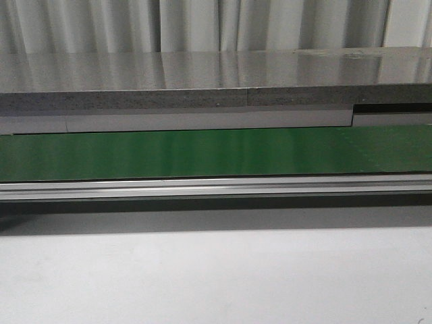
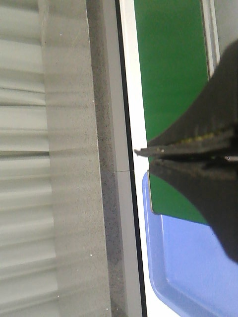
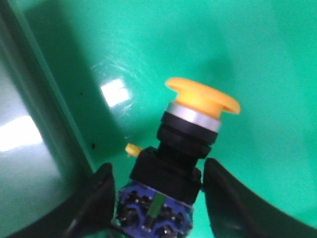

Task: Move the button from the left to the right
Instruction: 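Lower the button into the green tray and open the right gripper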

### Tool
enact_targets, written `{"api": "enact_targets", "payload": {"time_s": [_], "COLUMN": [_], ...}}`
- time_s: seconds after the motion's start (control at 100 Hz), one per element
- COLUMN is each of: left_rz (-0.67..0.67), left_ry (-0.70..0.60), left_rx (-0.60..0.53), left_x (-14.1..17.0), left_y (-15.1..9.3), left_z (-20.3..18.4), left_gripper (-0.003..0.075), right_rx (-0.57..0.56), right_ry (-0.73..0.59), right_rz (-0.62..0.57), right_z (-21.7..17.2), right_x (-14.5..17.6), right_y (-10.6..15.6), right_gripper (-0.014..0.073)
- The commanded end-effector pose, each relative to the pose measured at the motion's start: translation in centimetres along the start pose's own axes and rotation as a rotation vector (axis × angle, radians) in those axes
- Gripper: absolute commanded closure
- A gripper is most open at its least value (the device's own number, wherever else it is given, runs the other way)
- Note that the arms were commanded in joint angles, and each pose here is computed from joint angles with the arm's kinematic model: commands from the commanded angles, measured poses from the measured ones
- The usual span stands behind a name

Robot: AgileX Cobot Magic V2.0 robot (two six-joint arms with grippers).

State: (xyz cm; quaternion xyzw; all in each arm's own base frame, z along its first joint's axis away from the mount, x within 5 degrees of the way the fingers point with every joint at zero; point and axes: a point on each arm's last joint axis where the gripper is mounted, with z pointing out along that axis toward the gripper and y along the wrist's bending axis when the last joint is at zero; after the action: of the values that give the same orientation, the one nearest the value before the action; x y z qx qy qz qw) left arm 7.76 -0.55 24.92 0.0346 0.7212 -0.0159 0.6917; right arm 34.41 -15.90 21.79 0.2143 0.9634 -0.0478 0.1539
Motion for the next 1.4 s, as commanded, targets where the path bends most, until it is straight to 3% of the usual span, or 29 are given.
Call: {"api": "enact_targets", "payload": {"time_s": [0.0, 0.14, 0.43, 0.78, 1.05, 1.39], "left_rz": [-0.004, -0.004, -0.004, -0.004, -0.004, -0.004], "left_ry": [-0.105, -0.105, -0.105, -0.105, -0.105, -0.105], "left_rx": [0.006, 0.006, 0.006, 0.006, 0.006, 0.006], "left_x": [-1.6, -1.6, -1.6, -1.6, -1.6, -1.6], "left_y": [0.0, 0.0, 0.0, 0.0, 0.0, 0.0], "left_z": [-0.1, -0.1, -0.1, -0.1, -0.1, -0.1], "left_gripper": [0.0741, 0.0741, 0.0741, 0.0741, 0.0741, 0.0741], "right_rx": [0.003, 0.003, -0.026, -0.121, -0.222, -0.323], "right_ry": [-0.113, -0.121, -0.166, -0.454, -0.729, -1.02], "right_rz": [-0.007, -0.007, 0.021, -0.081, -0.175, -0.207], "right_z": [-2.4, -2.5, -3.7, -10.9, -15.6, -16.9], "right_x": [-1.1, -1.2, -1.3, -0.9, 4.4, 14.2], "right_y": [-0.3, -0.3, 0.0, 4.7, 7.6, 6.7], "right_gripper": [0.0106, -0.0002, 0.0002, 0.0002, 0.0002, 0.0002]}}
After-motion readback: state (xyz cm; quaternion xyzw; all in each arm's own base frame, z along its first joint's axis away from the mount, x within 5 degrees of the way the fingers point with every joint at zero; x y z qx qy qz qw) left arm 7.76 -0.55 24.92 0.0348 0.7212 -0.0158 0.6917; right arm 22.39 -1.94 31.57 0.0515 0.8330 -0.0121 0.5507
